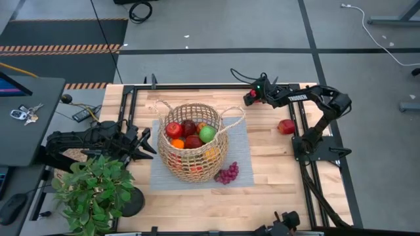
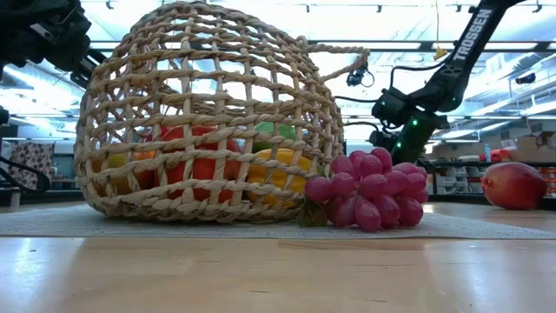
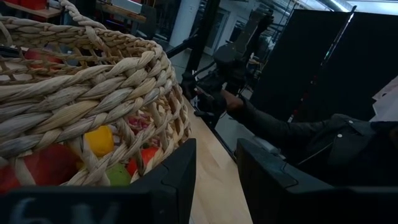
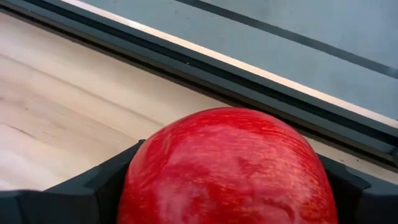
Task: Build produce basket
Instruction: Put the red apple into the brown basket
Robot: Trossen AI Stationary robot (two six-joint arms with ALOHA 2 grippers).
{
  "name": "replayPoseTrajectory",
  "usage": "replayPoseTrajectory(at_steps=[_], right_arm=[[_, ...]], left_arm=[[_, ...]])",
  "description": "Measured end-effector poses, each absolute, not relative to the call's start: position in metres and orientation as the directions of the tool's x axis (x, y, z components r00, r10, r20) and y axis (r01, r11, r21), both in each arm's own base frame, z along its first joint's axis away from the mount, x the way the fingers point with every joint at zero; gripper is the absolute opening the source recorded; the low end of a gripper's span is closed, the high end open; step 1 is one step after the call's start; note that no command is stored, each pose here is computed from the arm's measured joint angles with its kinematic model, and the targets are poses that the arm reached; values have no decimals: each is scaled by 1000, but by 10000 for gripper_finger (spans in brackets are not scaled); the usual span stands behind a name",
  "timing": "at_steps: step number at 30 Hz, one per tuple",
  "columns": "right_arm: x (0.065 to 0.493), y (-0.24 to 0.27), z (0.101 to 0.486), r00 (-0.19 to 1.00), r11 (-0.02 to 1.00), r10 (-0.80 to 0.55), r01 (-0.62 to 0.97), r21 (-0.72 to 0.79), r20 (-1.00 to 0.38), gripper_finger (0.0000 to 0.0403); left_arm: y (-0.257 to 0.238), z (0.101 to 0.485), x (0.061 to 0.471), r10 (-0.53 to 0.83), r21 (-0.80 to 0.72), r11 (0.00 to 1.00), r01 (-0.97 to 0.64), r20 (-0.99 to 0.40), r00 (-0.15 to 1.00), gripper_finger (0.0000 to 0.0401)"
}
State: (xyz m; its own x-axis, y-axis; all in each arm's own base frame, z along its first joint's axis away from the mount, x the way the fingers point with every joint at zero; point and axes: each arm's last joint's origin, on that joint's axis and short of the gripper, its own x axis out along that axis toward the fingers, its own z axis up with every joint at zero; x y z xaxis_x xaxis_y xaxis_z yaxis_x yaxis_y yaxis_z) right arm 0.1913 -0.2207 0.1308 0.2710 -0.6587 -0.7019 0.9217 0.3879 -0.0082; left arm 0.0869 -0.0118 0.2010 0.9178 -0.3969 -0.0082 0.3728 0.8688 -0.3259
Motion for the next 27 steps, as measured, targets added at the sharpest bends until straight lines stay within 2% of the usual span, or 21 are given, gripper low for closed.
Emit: replayPoseTrajectory(at_steps=[6,13,20,27], right_arm=[[190,-217,137,290,411,-636,912,5,-715,340],[187,-194,191,405,476,-658,877,66,-634,339],[184,-142,258,613,618,-679,774,137,-404,342],[173,-86,310,796,782,-595,605,151,-110,342]], left_arm=[[-12,201,87,-397,-326,869,373,-8,918,121],[-12,201,87,-397,-326,869,373,-8,918,121],[-12,201,87,-397,-326,869,373,-8,918,121],[-12,201,87,-397,-326,869,373,-8,918,121]])
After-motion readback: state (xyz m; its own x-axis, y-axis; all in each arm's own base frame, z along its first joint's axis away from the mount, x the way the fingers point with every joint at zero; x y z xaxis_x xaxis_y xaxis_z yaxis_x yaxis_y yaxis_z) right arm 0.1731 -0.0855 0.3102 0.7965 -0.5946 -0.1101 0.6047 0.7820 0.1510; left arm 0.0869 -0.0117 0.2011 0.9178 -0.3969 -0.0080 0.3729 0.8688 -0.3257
